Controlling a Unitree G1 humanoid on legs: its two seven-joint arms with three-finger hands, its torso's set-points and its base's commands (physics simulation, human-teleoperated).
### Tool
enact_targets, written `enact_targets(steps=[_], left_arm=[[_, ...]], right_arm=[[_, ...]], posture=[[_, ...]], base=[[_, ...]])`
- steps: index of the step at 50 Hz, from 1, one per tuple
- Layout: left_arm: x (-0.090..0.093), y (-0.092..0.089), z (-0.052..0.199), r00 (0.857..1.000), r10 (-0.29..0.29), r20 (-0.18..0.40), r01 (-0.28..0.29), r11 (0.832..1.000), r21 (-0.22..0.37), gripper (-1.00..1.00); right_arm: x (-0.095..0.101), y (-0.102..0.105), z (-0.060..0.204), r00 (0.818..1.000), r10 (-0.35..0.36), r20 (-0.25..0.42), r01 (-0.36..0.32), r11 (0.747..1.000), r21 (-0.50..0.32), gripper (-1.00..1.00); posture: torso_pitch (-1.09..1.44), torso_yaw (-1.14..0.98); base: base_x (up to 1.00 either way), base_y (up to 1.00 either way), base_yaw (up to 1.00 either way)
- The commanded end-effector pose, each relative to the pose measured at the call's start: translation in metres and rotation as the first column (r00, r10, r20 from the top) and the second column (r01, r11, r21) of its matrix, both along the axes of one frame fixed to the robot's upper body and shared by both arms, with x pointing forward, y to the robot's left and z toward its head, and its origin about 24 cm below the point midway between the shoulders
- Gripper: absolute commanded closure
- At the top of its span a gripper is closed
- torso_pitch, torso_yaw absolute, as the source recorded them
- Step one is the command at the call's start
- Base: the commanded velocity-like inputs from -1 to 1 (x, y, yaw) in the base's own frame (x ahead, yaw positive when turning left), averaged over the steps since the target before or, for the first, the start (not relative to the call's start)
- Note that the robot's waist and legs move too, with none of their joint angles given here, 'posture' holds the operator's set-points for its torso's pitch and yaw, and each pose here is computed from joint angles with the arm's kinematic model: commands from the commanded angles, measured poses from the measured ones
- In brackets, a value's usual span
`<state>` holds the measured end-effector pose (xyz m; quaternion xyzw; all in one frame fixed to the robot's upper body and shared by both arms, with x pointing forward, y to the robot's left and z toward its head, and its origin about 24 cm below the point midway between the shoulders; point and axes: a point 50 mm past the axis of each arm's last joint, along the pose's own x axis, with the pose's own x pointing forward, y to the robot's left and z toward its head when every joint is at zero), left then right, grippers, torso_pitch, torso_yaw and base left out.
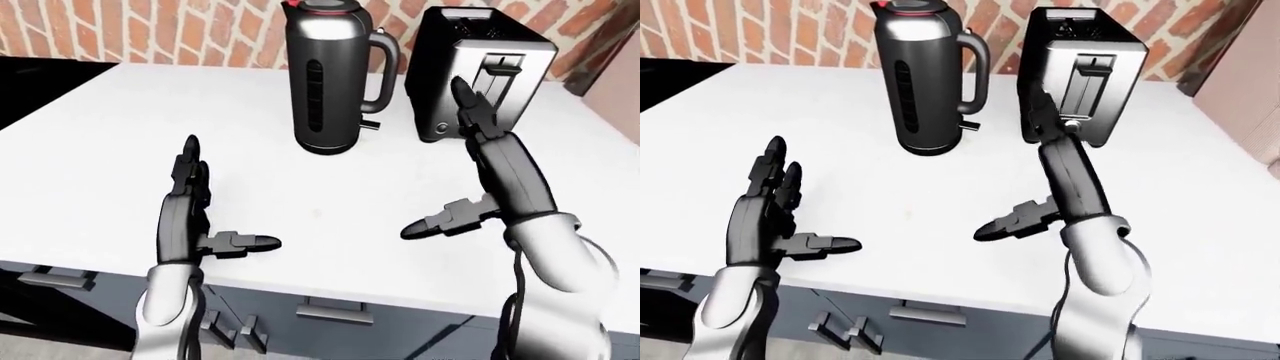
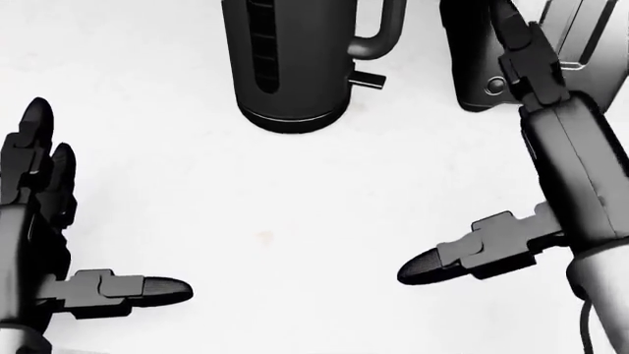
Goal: Press down the lever to turn on the electric kettle.
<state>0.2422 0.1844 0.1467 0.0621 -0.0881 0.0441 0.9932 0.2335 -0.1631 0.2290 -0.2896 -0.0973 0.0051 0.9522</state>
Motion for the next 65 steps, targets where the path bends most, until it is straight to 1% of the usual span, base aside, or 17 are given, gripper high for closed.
enact_targets(steps=[1, 2, 4, 6, 8, 12, 18, 21, 27, 29, 33, 38, 43, 45, 48, 62, 65], left_arm=[[-0.003, -0.001, 0.018, 0.996, -0.005, 0.089, 0.004, 1.000, 0.013, -1.00], [-0.003, -0.001, 0.023, 0.996, -0.005, 0.090, 0.004, 1.000, 0.012, -1.00], [-0.003, 0.000, 0.018, 0.996, -0.004, 0.092, 0.003, 1.000, 0.012, -1.00], [-0.004, 0.000, 0.018, 0.996, -0.002, 0.092, 0.001, 1.000, 0.012, -1.00], [-0.003, 0.000, 0.022, 0.996, -0.001, 0.094, 0.000, 1.000, 0.014, -1.00], [-0.005, 0.000, 0.022, 0.995, 0.000, 0.098, -0.002, 1.000, 0.017, -1.00], [-0.005, 0.001, 0.023, 0.995, 0.003, 0.099, -0.005, 1.000, 0.014, -1.00], [-0.005, 0.001, 0.023, 0.995, 0.004, 0.100, -0.006, 1.000, 0.014, -1.00], [-0.005, 0.002, 0.023, 0.995, 0.007, 0.100, -0.008, 1.000, 0.013, -1.00], [-0.005, 0.002, 0.023, 0.995, 0.007, 0.100, -0.009, 1.000, 0.012, -1.00], [-0.005, 0.003, 0.023, 0.995, 0.009, 0.100, -0.010, 1.000, 0.011, -1.00], [-0.006, 0.002, 0.023, 0.995, 0.009, 0.100, -0.010, 1.000, 0.011, -1.00], [-0.006, 0.003, 0.022, 0.995, 0.009, 0.100, -0.010, 1.000, 0.009, -1.00], [-0.005, 0.003, 0.022, 0.995, 0.010, 0.100, -0.011, 1.000, 0.010, -1.00], [-0.005, 0.003, 0.021, 0.995, 0.010, 0.100, -0.011, 1.000, 0.009, -1.00], [-0.005, 0.003, 0.019, 0.995, 0.011, 0.099, -0.012, 1.000, 0.008, -1.00], [-0.006, 0.003, 0.019, 0.995, 0.011, 0.098, -0.012, 1.000, 0.008, -1.00]], right_arm=[[-0.002, 0.003, 0.010, 1.000, 0.002, 0.022, -0.001, 0.999, -0.038, -1.00], [-0.002, 0.004, 0.011, 1.000, 0.005, 0.015, -0.005, 0.999, -0.042, -1.00], [0.000, 0.005, 0.014, 1.000, 0.008, 0.011, -0.007, 0.999, -0.050, -1.00], [0.002, 0.008, 0.016, 1.000, 0.029, -0.006, -0.029, 0.997, -0.075, -1.00], [0.004, 0.007, 0.021, 1.000, 0.029, -0.006, -0.030, 0.996, -0.080, -1.00], [0.008, 0.010, 0.021, 0.998, 0.049, -0.048, -0.053, 0.994, -0.094, -1.00], [0.011, 0.010, 0.024, 0.995, 0.048, -0.088, -0.059, 0.990, -0.127, -1.00], [0.013, 0.012, 0.023, 0.990, 0.054, -0.132, -0.074, 0.986, -0.150, -1.00], [0.020, 0.013, 0.028, 0.980, 0.063, -0.190, -0.098, 0.978, -0.182, -1.00], [0.018, 0.014, 0.029, 0.977, 0.064, -0.203, -0.103, 0.976, -0.190, -1.00], [0.016, 0.017, 0.029, 0.965, 0.069, -0.252, -0.127, 0.966, -0.223, -1.00], [0.014, 0.020, 0.040, 0.962, 0.069, -0.265, -0.140, 0.955, -0.260, -1.00], [0.013, 0.026, 0.042, 0.954, 0.073, -0.291, -0.162, 0.941, -0.296, -1.00], [0.015, 0.027, 0.044, 0.955, 0.066, -0.290, -0.158, 0.939, -0.304, -1.00], [0.017, 0.030, 0.042, 0.952, 0.056, -0.300, -0.158, 0.931, -0.329, -1.00], [0.028, 0.039, 0.033, 0.941, 0.037, -0.337, -0.173, 0.906, -0.385, -1.00], [0.030, 0.040, 0.029, 0.933, 0.021, -0.360, -0.174, 0.900, -0.400, -1.00]], posture=[[0.00, 0.00], [0.00, 0.00], [0.00, 0.00], [0.00, 0.00], [0.00, 0.00], [0.00, 0.00], [0.00, 0.00], [0.00, 0.00], [0.00, 0.00], [0.00, 0.00], [0.00, 0.00], [0.00, 0.00], [0.00, 0.00], [0.00, 0.00], [0.00, 0.00], [0.00, 0.00], [0.00, 0.00]], base=[[0.00, 0.00, 0.00], [0.00, 0.00, 0.00], [0.00, 0.00, 0.00], [0.00, 0.00, 0.00], [0.00, 0.00, 0.00], [0.00, 0.00, 0.00], [0.00, 0.00, 0.00], [0.00, 0.00, 0.00], [0.00, 0.00, 0.00], [0.00, 0.00, 0.00], [0.00, 0.00, 0.00], [0.00, 0.00, 0.00], [0.00, 0.00, 0.00], [0.00, 0.00, 0.00], [0.00, 0.00, 0.00], [0.00, 0.00, 0.00], [0.00, 0.00, 0.00]])
